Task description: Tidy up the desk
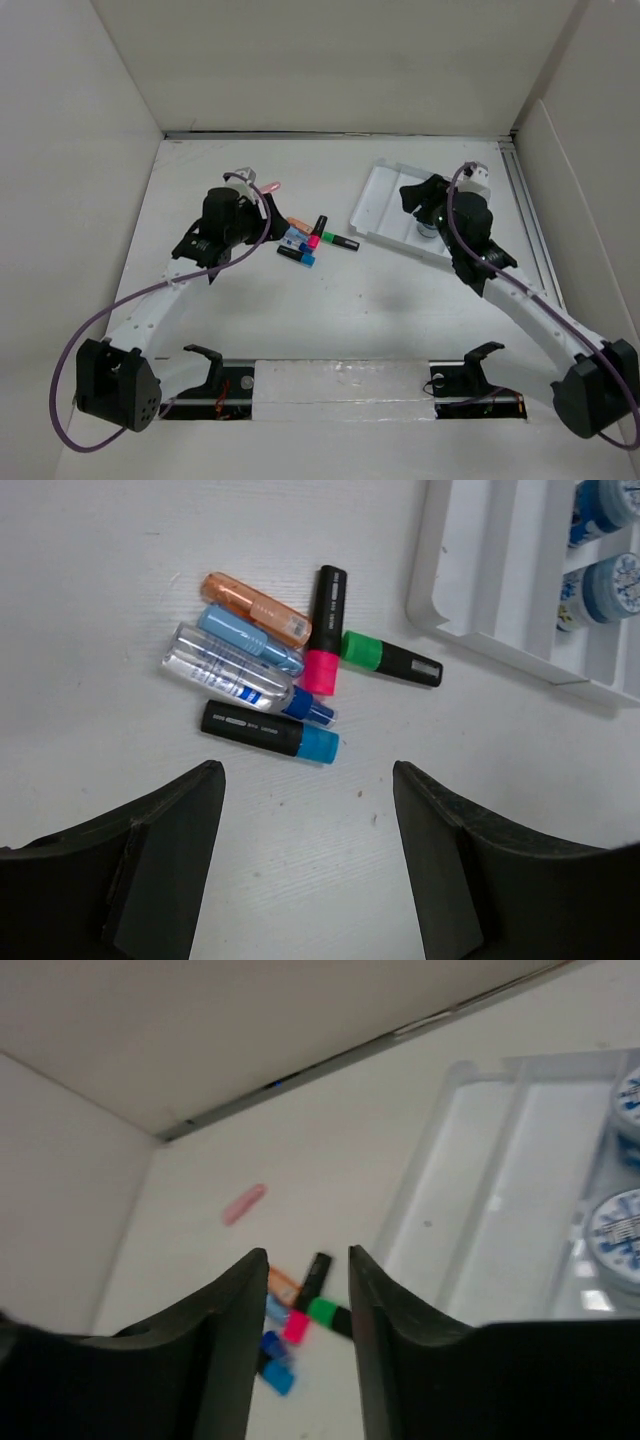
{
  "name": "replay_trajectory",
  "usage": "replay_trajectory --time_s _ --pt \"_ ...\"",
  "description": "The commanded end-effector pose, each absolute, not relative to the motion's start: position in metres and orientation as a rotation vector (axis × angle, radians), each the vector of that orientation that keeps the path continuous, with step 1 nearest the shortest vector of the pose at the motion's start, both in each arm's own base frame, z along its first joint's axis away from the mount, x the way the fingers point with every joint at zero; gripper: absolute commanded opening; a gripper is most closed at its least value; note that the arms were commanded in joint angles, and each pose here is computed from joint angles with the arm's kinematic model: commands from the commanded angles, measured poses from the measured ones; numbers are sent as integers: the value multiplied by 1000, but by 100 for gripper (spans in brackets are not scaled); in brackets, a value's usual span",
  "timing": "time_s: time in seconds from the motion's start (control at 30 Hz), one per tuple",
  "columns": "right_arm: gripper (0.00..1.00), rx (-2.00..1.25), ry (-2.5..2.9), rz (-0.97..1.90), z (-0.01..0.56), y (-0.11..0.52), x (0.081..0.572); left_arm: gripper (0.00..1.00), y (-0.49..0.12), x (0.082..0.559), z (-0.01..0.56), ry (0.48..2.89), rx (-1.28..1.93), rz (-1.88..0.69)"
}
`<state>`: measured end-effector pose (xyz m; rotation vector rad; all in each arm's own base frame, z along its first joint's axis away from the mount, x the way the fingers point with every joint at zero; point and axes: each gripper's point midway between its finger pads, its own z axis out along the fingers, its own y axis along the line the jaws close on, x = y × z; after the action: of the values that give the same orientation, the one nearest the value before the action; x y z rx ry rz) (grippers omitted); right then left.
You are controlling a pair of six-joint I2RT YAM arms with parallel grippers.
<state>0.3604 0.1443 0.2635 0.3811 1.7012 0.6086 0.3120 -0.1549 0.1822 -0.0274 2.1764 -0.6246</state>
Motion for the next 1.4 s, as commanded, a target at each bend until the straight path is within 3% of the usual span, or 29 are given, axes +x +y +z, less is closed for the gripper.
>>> replay_trajectory --time_s 0.0,0.03,0.07,0.13,0.2,0.3,0.37,0.47,0.63,0.8,1.37 --pt "39 322 1607 707 287 161 335 63 -146 324 185 2189 -94 -541" --pt "15 305 1578 734 293 165 329 62 -142 325 180 2198 -121 -511" --pt "7 291 1571 746 294 168 324 61 -139 325 174 2213 -150 -494" --pt "0 236 1560 767 304 176 312 60 -134 328 172 2212 -194 -468" --pt "0 212 1569 785 306 184 306 59 -130 327 168 2224 -243 -447" --pt "17 176 1580 809 301 195 306 56 -117 327 160 2227 -338 -372" --pt "36 141 1619 830 290 208 304 55 -109 325 148 2247 -394 -320" --pt "48 127 1644 819 279 214 310 54 -103 323 131 2248 -520 -303" --pt "55 112 1656 804 275 214 311 54 -109 334 99 2193 -636 -354" --pt "56 113 1672 791 269 216 313 56 -148 346 94 2218 -505 -59" --pt "58 48 1749 814 247 235 318 56 -158 375 75 2189 -518 -103"
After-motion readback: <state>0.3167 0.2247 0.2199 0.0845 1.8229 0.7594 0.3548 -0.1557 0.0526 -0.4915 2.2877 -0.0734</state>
